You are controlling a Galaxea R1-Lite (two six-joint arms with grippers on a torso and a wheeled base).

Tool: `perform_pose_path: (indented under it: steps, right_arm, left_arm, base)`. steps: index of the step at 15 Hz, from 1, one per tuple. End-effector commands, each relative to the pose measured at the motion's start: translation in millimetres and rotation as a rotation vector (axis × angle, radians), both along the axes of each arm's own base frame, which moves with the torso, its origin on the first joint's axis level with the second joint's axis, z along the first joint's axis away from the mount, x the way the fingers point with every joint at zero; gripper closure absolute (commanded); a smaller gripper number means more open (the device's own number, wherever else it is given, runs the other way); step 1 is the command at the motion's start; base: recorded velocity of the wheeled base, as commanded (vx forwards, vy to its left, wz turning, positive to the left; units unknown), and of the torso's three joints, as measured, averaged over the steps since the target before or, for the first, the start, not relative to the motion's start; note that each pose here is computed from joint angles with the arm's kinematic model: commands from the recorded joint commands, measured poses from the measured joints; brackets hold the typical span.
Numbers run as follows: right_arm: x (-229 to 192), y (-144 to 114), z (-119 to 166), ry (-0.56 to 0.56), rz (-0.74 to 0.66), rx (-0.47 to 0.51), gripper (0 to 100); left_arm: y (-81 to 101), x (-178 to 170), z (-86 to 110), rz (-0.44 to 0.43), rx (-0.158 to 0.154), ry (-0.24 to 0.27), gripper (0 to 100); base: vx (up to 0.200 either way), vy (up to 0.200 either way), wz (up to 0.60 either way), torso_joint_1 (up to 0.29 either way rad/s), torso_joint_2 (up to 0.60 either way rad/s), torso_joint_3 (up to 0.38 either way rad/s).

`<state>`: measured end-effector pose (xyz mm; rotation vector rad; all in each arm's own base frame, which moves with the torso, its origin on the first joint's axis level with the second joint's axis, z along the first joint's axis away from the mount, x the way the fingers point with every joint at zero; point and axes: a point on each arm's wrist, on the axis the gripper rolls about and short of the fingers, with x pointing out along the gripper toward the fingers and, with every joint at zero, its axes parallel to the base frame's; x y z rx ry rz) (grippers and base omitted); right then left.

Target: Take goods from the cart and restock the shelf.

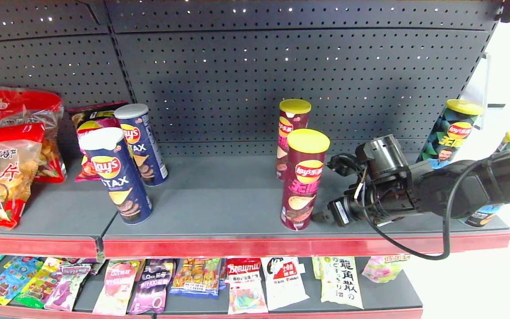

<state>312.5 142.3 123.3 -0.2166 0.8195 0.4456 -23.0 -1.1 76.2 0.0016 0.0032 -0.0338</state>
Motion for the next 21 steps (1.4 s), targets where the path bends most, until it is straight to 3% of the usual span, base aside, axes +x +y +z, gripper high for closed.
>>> perform_pose_path:
  steps: [1,21]
  right_arm:
    - [0.2,0.4,0.6,-0.002,0.002,0.002,0]
    - [5.0,11.1,-0.6,-0.016,0.020,-0.010,0]
  left_arm:
    - [0.0,0.1,0.0,0.000,0.000,0.001,0]
    - [0.0,0.1,0.0,0.000,0.000,0.001,0]
  base:
    - [0.000,0.000,0.00,0.000,0.00,0.000]
    - [0.000,0.000,0.00,0.000,0.00,0.000]
